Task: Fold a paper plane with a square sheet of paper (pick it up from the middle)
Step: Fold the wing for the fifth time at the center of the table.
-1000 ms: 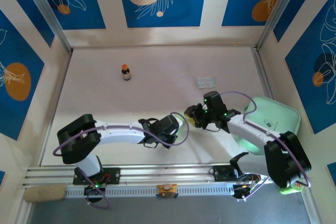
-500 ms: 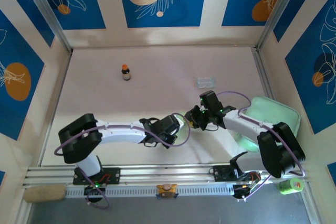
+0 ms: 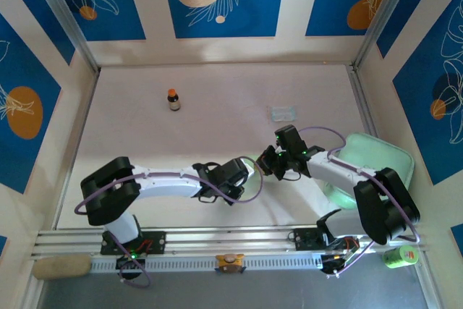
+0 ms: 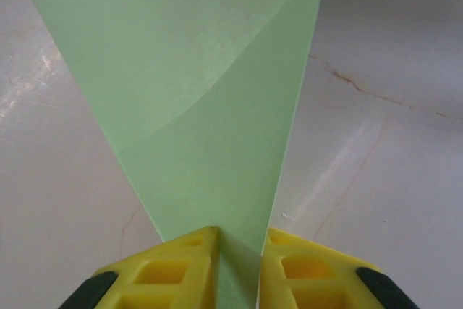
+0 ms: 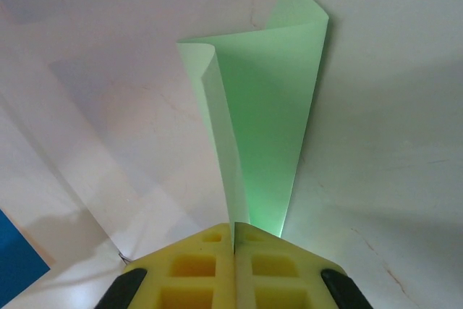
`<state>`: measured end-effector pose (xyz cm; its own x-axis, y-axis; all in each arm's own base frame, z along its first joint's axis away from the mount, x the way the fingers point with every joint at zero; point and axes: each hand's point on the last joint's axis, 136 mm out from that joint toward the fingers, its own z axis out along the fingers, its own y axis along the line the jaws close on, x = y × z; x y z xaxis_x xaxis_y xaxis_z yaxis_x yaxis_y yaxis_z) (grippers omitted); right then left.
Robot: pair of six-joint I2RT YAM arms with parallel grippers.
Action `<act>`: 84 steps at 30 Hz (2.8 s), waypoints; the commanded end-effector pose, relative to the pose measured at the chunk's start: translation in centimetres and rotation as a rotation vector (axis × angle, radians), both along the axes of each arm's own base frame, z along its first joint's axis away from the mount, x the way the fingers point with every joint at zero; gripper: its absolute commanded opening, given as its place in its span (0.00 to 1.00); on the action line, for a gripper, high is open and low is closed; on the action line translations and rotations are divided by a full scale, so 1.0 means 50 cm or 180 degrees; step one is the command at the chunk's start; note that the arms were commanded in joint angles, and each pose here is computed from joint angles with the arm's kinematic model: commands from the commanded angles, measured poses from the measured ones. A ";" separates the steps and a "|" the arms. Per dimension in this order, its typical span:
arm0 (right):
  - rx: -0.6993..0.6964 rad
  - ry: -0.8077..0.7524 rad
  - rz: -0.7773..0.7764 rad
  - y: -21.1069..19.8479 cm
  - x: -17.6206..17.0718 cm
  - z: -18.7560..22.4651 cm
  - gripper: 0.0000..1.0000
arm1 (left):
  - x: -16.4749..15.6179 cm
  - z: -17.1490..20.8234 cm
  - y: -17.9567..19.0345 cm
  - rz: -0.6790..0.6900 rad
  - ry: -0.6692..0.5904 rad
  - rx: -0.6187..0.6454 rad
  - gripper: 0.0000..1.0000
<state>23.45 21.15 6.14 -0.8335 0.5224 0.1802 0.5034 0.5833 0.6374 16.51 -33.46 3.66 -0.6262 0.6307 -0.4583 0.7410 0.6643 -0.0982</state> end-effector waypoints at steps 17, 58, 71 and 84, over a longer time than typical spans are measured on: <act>0.0059 0.0083 -0.0106 -0.008 -0.020 -0.007 0.00 | -0.011 -0.003 0.003 0.0043 -0.0033 0.0145 0.16; -0.0162 -0.1220 0.0142 -0.093 -0.055 0.066 0.30 | -0.027 -0.012 -0.046 0.0082 0.1166 -0.0845 0.00; 0.0224 -0.1460 0.0641 -0.014 -0.075 0.052 0.21 | -0.018 -0.035 -0.045 0.0225 0.1561 -0.1114 0.00; 0.0229 -0.1345 0.0952 0.036 -0.063 0.021 0.18 | 0.003 -0.029 -0.018 0.0417 0.1543 -0.1347 0.00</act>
<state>19.55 21.49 5.55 -0.9464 0.2930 -0.1358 0.0877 0.6378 0.7652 16.55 -34.90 2.07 -0.8753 0.3807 -0.2983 0.4770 0.5777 -0.6623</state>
